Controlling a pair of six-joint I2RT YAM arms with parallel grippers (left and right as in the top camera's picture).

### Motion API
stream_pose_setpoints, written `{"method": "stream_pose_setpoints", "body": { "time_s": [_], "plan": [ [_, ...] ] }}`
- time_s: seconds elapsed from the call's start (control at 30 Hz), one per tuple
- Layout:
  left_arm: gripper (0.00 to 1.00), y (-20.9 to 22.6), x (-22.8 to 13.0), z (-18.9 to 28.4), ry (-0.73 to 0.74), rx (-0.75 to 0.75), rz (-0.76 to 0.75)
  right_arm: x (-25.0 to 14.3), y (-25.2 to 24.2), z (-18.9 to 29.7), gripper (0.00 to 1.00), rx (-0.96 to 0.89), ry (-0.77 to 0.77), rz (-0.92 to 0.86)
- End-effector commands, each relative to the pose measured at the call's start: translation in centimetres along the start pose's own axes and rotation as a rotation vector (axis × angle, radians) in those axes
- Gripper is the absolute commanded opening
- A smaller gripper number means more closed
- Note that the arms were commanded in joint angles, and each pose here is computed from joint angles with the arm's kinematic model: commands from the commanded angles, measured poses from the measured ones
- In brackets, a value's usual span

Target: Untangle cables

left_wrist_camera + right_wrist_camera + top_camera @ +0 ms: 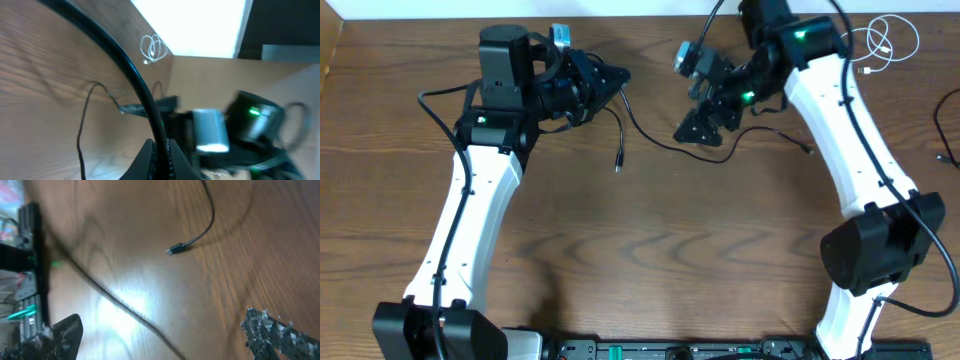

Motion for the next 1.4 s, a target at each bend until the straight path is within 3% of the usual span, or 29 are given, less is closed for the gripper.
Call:
{"method": "stream_pose_setpoints", "body": {
  "time_s": [0.0,0.2,0.33,0.37,0.43,0.47,0.5,0.57,0.7,0.9,1.07,1.13,1.23,1.37],
  "plan": [
    [0.07,-1.4,0.0,0.9,0.023,-0.061,0.052,-0.4,-1.0,-2.6,0.99,-0.011,-0.018,-0.032],
    [0.07,-1.4,0.8,1.5,-0.001,-0.070,0.080,0.1,-0.9,-6.4,0.99,0.024,-0.107,0.007],
    [0.07,-1.3,1.0,1.8,0.000,-0.074,0.083,0.7,-0.1,-7.5,0.79,0.036,-0.114,0.037],
    [0.07,-1.3,1.0,1.8,-0.002,-0.074,0.084,0.9,-0.1,-7.6,0.71,0.033,-0.121,0.032],
    [0.08,-1.3,1.0,1.8,-0.002,-0.074,0.084,1.4,-0.3,-7.6,0.45,0.025,-0.141,-0.006],
    [0.07,-1.3,1.0,1.8,-0.003,-0.074,0.084,1.7,-0.4,-7.6,0.28,0.020,-0.154,-0.044],
    [0.08,-1.3,1.1,1.8,-0.003,-0.074,0.083,1.9,-0.6,-7.5,0.01,0.015,-0.168,-0.095],
    [0.08,-1.2,1.3,1.8,-0.030,-0.064,0.061,2.5,-0.8,-7.0,0.01,0.010,-0.197,-0.221],
    [0.08,-0.5,2.1,1.9,-0.125,0.001,-0.118,3.2,-0.7,-5.1,0.01,-0.029,-0.228,-0.302],
    [0.08,0.8,2.0,1.9,-0.146,0.077,-0.085,4.6,1.6,-1.1,0.04,-0.082,-0.276,-0.199],
    [0.07,0.6,1.8,1.9,-0.122,0.051,0.041,3.9,3.5,0.1,0.61,-0.052,-0.239,-0.061],
    [0.07,0.5,1.7,1.8,-0.114,0.042,0.093,3.4,4.4,-0.1,0.73,0.017,-0.222,0.021],
    [0.08,0.5,1.7,1.8,-0.110,0.035,0.164,2.5,5.2,-0.7,0.79,0.102,-0.205,0.094],
    [0.08,0.3,1.3,1.8,-0.067,0.015,0.249,2.0,5.0,-2.3,0.79,0.143,-0.175,0.095]
  ]
}}
Point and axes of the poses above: each gripper's point midway between its finger pads, its own z axis back along the fingers, its own y axis along the line the jaws close on, x = y × z, the point moved 8 cm from there along z, back along the fingers, and after that the axes turned 3 degrees about z, right-handed, at the moved point
